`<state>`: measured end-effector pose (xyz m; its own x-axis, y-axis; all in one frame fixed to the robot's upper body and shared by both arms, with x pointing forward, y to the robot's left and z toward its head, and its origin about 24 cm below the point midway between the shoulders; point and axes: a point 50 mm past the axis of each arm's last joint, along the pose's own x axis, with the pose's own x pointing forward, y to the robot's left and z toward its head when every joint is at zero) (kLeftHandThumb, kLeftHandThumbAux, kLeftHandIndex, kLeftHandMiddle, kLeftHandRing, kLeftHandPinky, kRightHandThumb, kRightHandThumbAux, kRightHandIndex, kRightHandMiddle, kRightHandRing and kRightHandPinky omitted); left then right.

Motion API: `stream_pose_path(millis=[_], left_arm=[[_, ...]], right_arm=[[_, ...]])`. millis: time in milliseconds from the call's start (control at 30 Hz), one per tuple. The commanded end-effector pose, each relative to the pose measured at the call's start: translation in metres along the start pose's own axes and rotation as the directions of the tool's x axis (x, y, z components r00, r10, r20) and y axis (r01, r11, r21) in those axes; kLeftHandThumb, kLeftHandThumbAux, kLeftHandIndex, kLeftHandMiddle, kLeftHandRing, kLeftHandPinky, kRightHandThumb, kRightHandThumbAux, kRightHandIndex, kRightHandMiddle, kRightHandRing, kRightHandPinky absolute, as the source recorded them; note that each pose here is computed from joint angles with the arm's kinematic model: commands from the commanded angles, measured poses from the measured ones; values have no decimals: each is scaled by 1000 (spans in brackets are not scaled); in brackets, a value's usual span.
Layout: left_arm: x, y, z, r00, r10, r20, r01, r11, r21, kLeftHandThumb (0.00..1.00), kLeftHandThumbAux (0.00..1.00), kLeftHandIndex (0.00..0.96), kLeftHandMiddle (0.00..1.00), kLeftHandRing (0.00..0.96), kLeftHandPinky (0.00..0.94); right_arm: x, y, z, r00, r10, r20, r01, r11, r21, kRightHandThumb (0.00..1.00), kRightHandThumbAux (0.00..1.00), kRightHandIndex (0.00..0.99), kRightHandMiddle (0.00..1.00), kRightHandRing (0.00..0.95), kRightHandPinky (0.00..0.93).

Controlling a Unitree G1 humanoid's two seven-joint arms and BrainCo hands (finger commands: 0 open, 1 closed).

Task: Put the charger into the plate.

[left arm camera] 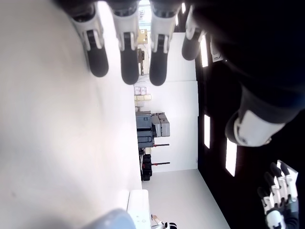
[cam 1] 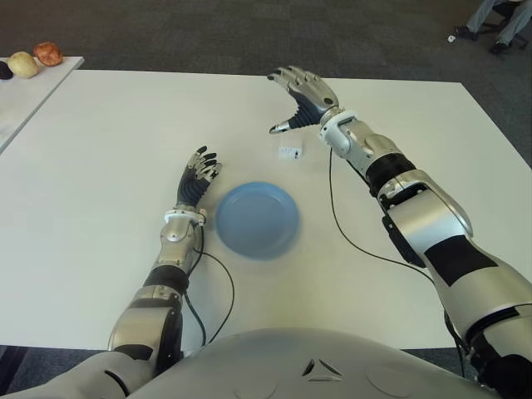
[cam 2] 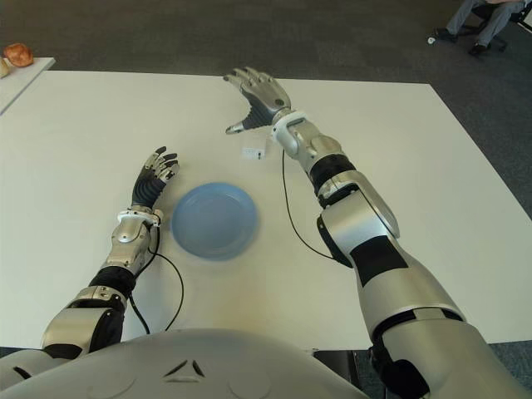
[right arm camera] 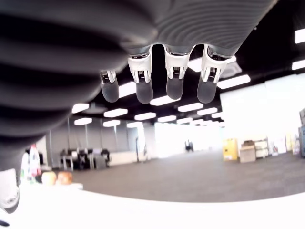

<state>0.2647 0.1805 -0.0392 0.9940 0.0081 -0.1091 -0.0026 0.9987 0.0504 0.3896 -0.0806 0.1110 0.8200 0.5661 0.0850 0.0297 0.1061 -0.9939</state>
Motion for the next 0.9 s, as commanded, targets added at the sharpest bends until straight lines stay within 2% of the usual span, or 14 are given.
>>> stream_pose_path(millis=[33, 100, 200, 400, 900], left_arm=[[-20, -4, -30, 990, 3, -144, -5, 1000, -11, 0, 556, 107, 208, 199, 191], [-20, -4, -30, 990, 4, -144, -6, 1000, -12, 0, 555, 110, 209, 197, 179], [-20, -5, -30, 990, 4, -142, -6, 1000, -13, 0, 555, 112, 210, 195, 171], [-24, -3, -31, 990, 7, -138, -8, 1000, -4, 0, 549, 110, 204, 185, 162], [-29, 2, -32, 991, 29, -133, -29, 1000, 3, 0, 548, 115, 208, 186, 170]], right_arm=[[-9, 24, -2, 993, 120, -17, -121, 992, -39, 4, 507, 0, 0, 0, 0], [-11, 30, -2, 988, 152, -28, -153, 987, -43, 1, 498, 0, 0, 0, 0], [-12, 32, -2, 985, 168, -35, -170, 984, -44, 0, 495, 0, 0, 0, 0], [-20, 49, -5, 959, 268, -95, -268, 963, 10, 0, 504, 0, 0, 0, 0], [-28, 62, -6, 939, 324, -114, -313, 944, 102, 0, 496, 0, 0, 0, 0]])
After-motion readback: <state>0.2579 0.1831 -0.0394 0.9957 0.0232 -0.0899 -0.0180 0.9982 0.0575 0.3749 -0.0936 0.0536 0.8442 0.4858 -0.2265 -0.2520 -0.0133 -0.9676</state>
